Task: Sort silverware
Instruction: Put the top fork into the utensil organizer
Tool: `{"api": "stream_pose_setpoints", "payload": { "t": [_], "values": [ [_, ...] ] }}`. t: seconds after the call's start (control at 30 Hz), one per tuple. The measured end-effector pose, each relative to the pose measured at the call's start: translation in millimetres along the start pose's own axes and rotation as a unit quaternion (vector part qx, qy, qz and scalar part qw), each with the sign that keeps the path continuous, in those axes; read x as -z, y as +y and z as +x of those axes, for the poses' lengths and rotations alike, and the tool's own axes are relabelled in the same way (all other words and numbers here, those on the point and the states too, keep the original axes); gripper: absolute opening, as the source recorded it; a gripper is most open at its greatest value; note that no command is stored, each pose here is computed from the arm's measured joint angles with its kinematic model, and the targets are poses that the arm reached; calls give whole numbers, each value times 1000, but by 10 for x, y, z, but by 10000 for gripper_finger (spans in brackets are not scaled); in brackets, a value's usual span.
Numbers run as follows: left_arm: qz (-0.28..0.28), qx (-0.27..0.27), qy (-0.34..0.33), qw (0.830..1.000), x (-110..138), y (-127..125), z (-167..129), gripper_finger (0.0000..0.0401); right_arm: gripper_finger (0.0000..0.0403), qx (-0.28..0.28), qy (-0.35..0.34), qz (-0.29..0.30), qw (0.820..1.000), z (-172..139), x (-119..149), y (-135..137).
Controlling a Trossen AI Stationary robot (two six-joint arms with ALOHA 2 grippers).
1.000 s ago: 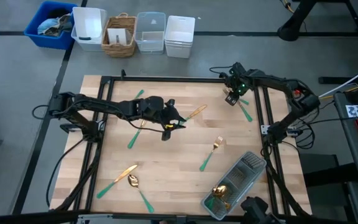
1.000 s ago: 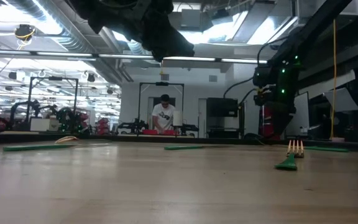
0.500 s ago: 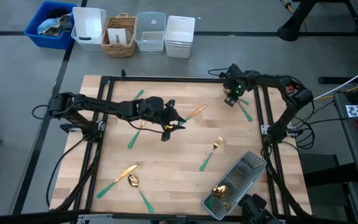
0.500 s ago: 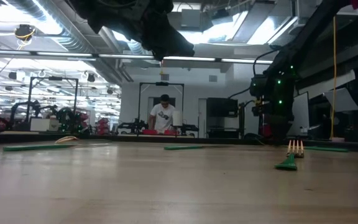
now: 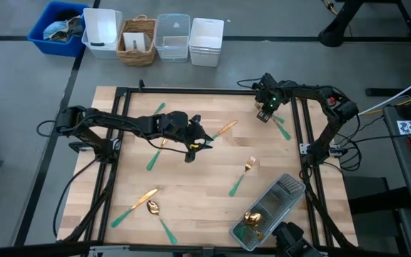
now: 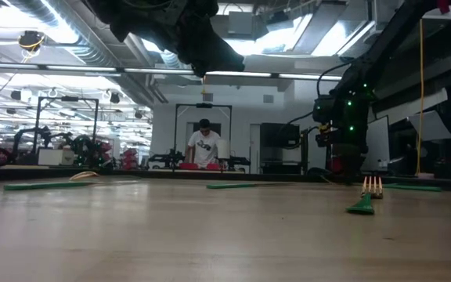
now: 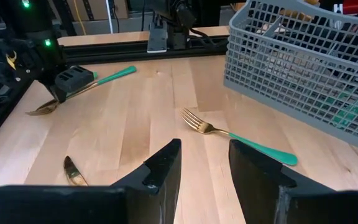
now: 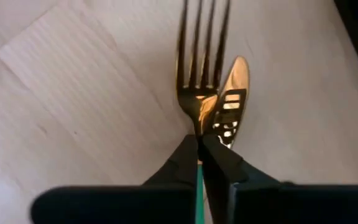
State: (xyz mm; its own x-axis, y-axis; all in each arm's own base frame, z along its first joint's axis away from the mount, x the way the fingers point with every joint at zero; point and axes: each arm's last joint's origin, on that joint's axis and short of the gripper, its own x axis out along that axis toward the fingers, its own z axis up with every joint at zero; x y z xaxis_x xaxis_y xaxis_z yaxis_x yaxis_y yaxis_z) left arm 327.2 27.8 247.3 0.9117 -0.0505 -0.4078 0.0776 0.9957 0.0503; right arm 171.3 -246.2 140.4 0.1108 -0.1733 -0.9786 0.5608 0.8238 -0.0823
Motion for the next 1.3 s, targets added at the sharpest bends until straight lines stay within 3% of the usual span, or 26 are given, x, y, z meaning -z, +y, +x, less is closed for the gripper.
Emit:
{"api": "stream_pose_setpoints", "payload": {
  "t": [0.87,1.3],
  "values": [
    [-2,0,0,1000,1,-1,2,127,3,-63,16,20,998,-93,-36,20],
    [3,-2,0,1000,2,9,0,127,4,-63,14,20,998,-166,-59,11]
  ]
}}
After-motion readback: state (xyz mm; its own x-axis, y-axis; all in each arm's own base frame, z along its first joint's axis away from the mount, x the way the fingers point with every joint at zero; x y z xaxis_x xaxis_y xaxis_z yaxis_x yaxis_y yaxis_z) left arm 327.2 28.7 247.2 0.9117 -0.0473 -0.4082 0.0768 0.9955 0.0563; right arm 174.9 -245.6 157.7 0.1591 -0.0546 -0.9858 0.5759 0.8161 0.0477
